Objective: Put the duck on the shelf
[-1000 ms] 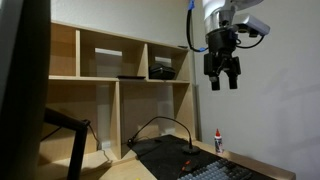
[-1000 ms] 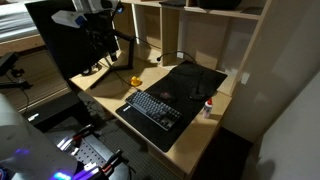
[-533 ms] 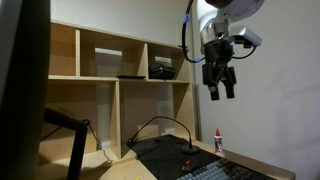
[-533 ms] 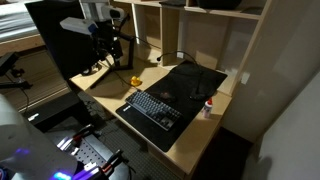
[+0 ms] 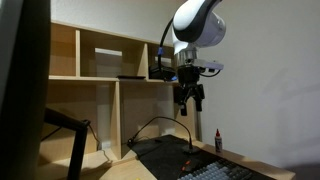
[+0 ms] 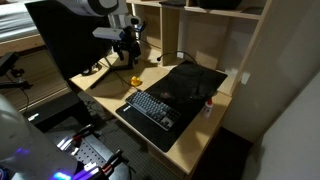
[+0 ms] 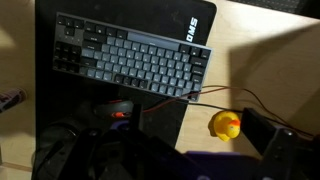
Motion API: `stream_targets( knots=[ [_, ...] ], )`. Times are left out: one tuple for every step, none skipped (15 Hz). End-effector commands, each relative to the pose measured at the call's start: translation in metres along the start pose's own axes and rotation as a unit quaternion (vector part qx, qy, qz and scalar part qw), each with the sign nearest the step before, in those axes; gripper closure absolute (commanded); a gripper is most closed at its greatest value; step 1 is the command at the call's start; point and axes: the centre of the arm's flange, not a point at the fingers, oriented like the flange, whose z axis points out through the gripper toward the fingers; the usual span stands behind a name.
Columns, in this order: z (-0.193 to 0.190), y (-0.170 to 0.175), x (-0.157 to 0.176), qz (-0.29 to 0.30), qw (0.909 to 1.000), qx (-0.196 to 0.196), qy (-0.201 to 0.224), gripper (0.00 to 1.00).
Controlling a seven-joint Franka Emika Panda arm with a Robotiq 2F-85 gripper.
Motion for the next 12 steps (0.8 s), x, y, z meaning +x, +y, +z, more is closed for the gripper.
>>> stream_targets(
  knots=[
    [-0.001, 0.0, -0.001, 0.0, 1.0, 0.0, 0.0, 0.0],
    [-0.002, 0.001, -0.001, 0.001, 1.0, 0.0, 0.001, 0.0],
    [0.02, -0.003, 0.01, -0.001, 0.9996, 0.003, -0.028, 0.0],
    [0.039, -0.011, 0.02, -0.003, 0.9996, 0.012, -0.025, 0.0],
    [0.056, -0.021, 0.027, -0.008, 0.9993, 0.032, -0.018, 0.0],
    [0.069, -0.033, 0.035, -0.008, 0.999, 0.041, -0.012, 0.0],
    [0.08, -0.048, 0.043, -0.012, 0.9982, 0.059, -0.006, 0.0],
    [0.092, -0.06, 0.05, -0.013, 0.9981, 0.06, 0.0, 0.0],
    [0.104, -0.072, 0.057, -0.01, 0.9984, 0.056, 0.008, 0.0],
    [0.113, -0.08, 0.064, -0.003, 0.9982, 0.058, 0.013, 0.0],
    [0.117, -0.083, 0.067, 0.007, 0.9979, 0.063, 0.014, 0.0],
    [0.106, -0.077, 0.047, -0.005, 0.9984, 0.055, 0.007, 0.0]
  ],
)
